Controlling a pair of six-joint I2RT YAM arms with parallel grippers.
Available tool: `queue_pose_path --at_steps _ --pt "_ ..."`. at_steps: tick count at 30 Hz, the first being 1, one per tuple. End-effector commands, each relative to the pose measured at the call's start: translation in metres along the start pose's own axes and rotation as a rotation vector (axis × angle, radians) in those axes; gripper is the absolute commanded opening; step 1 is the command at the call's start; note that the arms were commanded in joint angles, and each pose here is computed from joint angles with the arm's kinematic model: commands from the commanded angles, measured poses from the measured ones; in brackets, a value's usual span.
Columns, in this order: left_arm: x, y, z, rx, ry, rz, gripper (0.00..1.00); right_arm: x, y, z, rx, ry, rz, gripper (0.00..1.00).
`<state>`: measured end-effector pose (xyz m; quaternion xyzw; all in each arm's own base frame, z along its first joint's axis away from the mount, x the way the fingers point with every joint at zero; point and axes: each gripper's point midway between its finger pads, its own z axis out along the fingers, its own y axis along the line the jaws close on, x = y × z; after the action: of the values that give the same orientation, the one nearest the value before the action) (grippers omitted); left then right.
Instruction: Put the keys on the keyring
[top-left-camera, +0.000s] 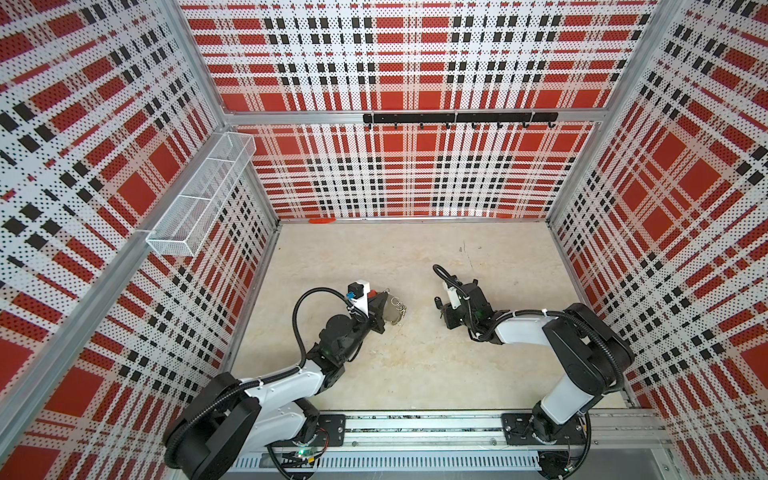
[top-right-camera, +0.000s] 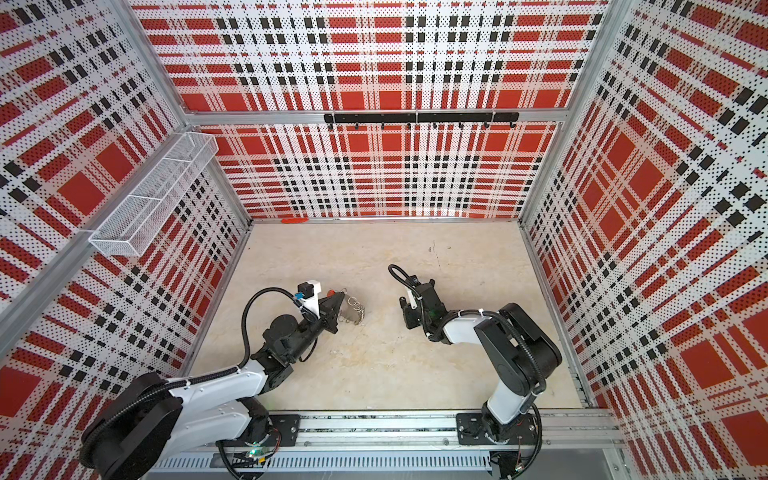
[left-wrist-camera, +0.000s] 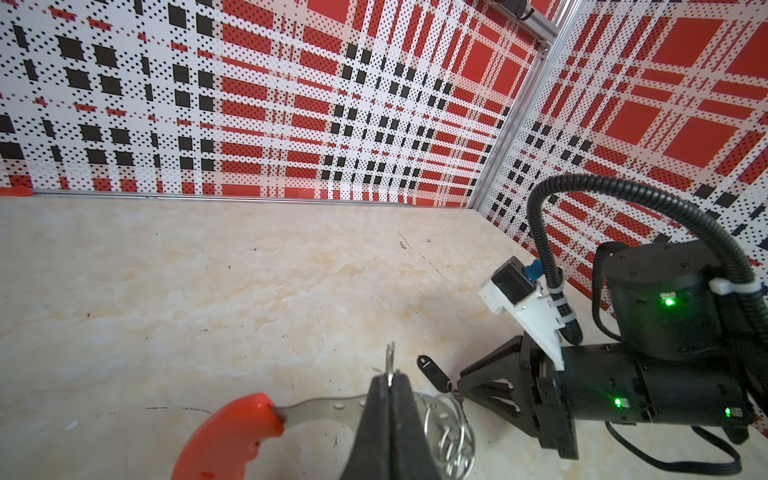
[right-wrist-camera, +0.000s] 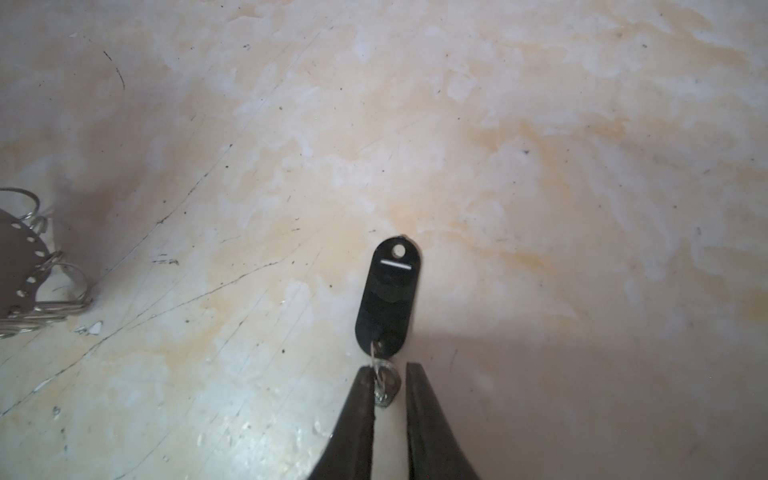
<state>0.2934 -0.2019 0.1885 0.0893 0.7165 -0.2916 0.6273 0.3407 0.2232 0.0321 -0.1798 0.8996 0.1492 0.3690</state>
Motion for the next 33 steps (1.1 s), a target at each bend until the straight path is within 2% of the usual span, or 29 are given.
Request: queue_pose_path --at_steps 1,12,19,21,23,26,30,33 --pt "-0.012 -0.007 0.002 0.023 -0.041 0.007 0.00 -0.009 0.001 0.004 -0.005 -0.022 -0.018 0.17" --pt "-0.011 -0.006 0.002 0.019 -0.040 0.008 0.00 -0.007 0.001 0.006 -0.011 -0.022 -0.018 0.14" --pt "-0.011 -0.006 0.002 0.019 -0.040 0.010 0.00 -0.009 0.001 0.006 -0.010 -0.034 -0.021 0.08" --pt "-0.011 -0.006 0.002 0.018 -0.040 0.011 0.00 -0.010 0.002 0.005 -0.012 -0.034 -0.027 0.00" --pt "-0.010 -0.006 0.003 0.015 -0.035 0.014 0.00 -0.015 0.002 0.001 -0.007 -0.042 -0.033 0.00" --pt "-0.007 -0.006 0.006 0.016 -0.024 0.022 0.00 -0.031 0.001 -0.021 0.007 -0.087 -0.017 0.00" --pt "-0.006 -0.007 0.017 0.011 0.002 0.063 0.00 -0.057 -0.006 -0.064 0.044 -0.222 0.059 0.00" --pt "-0.011 -0.027 0.030 0.075 0.046 0.032 0.00 -0.076 -0.013 -0.096 0.079 -0.311 0.142 0.00"
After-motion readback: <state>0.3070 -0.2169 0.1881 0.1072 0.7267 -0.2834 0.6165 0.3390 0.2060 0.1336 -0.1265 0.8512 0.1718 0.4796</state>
